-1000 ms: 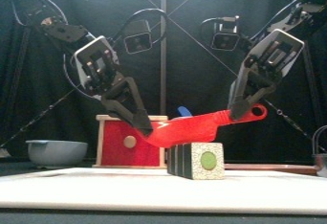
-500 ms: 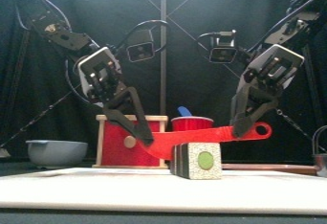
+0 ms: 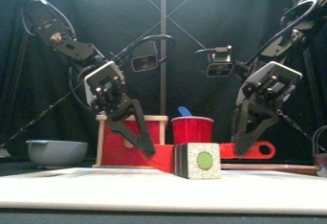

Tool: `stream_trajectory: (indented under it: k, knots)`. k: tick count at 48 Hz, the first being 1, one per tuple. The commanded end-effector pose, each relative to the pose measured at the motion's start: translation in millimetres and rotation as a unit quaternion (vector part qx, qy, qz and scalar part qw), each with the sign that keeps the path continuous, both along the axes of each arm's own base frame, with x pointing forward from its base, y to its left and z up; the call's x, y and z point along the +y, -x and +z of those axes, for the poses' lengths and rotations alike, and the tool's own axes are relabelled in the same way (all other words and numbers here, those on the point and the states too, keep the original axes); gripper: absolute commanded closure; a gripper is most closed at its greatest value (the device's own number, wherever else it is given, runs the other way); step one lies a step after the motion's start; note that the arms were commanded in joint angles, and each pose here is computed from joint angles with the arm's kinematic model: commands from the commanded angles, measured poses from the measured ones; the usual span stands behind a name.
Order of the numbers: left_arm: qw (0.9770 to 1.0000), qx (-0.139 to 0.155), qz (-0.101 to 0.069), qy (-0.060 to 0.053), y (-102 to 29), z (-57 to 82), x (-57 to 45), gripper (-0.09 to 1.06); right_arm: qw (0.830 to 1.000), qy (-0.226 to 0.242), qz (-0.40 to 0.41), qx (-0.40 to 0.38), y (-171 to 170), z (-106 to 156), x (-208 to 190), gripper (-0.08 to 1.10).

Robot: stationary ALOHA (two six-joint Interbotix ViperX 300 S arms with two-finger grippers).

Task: Place sushi on board then cut the sushi with the knife then place the pieces on the plate
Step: Cut the sushi into 4 pieces

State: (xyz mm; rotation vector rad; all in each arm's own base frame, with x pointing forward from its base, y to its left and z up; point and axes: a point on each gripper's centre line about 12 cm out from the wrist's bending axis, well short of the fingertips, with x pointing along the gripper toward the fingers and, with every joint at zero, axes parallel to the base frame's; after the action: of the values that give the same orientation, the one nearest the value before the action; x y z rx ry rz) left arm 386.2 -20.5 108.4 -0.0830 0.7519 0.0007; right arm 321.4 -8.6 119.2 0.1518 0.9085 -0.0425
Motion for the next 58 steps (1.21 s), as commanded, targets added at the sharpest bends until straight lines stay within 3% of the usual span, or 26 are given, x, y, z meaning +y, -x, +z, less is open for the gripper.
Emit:
stream_trajectory:
  k: [1, 17, 32, 46, 58]
  knots:
    - [0.9997, -0.025, 0.004, 0.000, -10.3, 13.5, 3.2, 0.57, 1.000, 0.004, -0.009, -0.020, -9, 10, -7, 0.63]
    - [0.9994, -0.032, 0.005, -0.008, -10.6, 18.4, 10.7, 0.57, 0.999, 0.016, -0.019, -0.040, -10, 25, -21, 0.63]
    - [0.9991, -0.040, 0.000, -0.009, -10.2, 26.5, 8.2, 0.57, 0.999, 0.007, -0.016, -0.039, -10, 30, -18, 0.63]
    - [0.9959, -0.084, -0.027, -0.017, -7.4, 60.5, -5.4, 0.57, 0.997, 0.003, -0.006, -0.073, -8, 61, -14, 0.63]
    - [0.9941, -0.090, -0.058, -0.016, -4.2, 64.8, -28.8, 0.57, 0.996, 0.001, 0.009, -0.094, 0, 77, -4, 0.63]
